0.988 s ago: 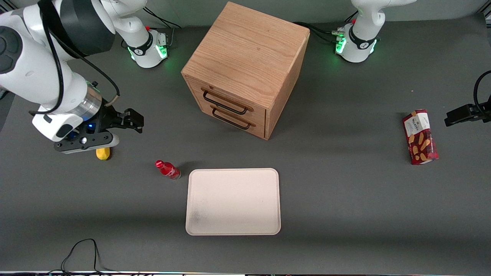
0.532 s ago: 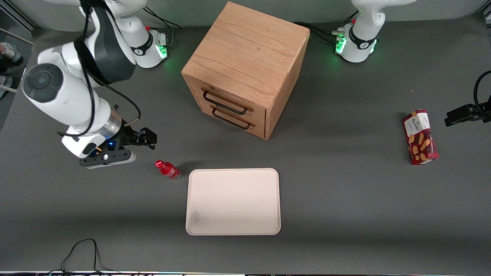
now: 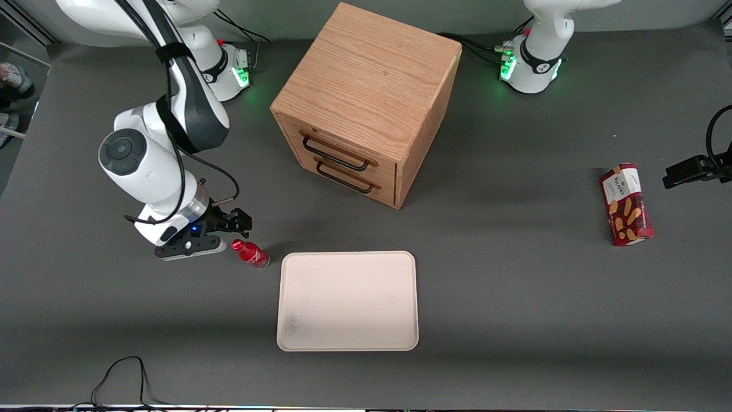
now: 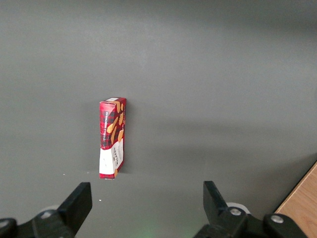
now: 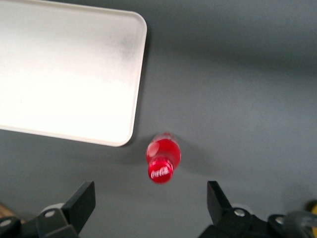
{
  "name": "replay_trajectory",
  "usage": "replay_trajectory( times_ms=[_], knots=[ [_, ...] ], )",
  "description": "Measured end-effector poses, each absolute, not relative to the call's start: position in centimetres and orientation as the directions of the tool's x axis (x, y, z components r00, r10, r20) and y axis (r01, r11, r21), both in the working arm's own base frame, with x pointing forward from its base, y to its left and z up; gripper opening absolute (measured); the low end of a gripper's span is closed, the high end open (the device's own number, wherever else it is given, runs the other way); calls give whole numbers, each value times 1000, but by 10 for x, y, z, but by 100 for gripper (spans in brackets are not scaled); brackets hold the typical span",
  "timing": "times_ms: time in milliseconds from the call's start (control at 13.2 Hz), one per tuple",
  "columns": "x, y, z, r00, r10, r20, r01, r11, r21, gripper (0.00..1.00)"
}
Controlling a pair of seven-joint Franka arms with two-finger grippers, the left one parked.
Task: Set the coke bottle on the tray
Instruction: 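Close the right gripper around the red bottle's body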
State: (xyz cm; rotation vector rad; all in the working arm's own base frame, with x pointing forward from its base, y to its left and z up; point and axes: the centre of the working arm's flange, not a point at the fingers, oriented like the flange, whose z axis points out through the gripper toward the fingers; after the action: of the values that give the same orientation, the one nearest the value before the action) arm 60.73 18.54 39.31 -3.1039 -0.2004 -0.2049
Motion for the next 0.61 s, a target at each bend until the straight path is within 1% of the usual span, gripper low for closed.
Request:
replay_trajectory(
  times_ms=[304,608],
  knots=[
    [609,185,352,977,125,173,130,-991,-21,100],
    [611,184,326,978,122,171,127,-992,-19,100]
  ],
)
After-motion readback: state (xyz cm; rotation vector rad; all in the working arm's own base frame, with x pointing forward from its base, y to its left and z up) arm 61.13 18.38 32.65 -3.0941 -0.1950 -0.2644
